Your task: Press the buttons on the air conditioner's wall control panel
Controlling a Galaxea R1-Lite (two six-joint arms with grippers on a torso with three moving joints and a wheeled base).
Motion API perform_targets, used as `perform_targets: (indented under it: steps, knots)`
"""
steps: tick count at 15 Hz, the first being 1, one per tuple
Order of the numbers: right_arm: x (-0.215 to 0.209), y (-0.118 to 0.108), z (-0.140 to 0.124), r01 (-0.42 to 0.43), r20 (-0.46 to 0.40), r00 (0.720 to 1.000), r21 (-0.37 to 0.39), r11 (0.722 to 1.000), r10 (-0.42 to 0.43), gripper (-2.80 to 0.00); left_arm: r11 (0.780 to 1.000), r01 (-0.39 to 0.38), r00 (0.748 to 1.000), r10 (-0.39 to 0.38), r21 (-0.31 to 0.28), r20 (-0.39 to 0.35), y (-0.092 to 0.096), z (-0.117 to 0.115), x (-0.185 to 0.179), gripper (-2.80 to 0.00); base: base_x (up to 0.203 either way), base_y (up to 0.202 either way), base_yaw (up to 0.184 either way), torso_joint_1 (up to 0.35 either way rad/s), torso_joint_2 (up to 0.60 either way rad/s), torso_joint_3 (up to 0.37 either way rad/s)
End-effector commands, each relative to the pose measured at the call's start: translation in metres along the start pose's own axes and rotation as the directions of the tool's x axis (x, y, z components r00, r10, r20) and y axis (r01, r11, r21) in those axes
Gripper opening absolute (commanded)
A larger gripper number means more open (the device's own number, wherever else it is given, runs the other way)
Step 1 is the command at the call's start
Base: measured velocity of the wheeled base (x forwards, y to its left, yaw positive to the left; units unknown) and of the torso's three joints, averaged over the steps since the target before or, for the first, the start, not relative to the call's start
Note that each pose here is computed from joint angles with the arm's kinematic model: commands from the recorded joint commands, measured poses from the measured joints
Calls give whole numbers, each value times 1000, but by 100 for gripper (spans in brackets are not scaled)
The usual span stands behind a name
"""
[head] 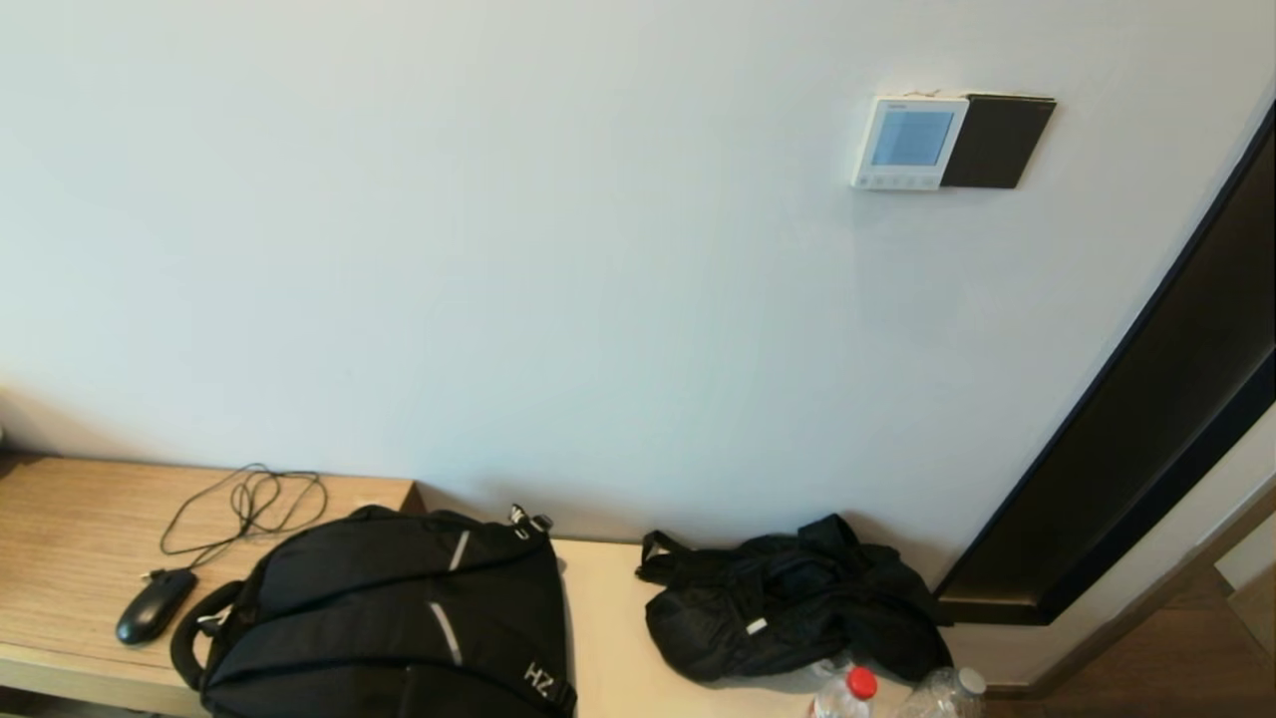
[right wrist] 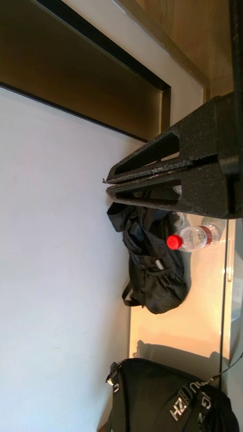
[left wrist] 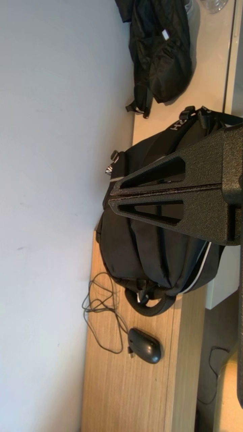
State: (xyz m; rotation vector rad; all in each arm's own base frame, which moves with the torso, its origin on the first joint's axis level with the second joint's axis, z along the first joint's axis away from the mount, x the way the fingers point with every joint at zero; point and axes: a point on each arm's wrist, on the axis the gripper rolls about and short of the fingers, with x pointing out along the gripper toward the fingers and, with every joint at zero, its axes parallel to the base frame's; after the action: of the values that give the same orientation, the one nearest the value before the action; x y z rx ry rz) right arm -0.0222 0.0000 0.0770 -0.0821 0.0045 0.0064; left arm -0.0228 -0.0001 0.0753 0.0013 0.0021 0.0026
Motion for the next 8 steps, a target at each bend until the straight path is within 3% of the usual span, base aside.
perform_targets:
  steps: [1,5,8]
  knots:
    - [-1,0,-1,-1,11,1000,-1,1000,1,-280,1000,-1,1000,1,0,1,0,0,0,-280,0,0,0,0,0,0]
    - [-1,0,-1,-16,14,1000,4,1000,16,-280,1000,-1,1000,1,0,1,0,0,0,-280,0,0,0,0,0,0]
    - [-1,0,-1,-13,15,1000,60,998,12,-280,1000,-1,1000,1,0,1,0,0,0,-280,0,0,0,0,0,0]
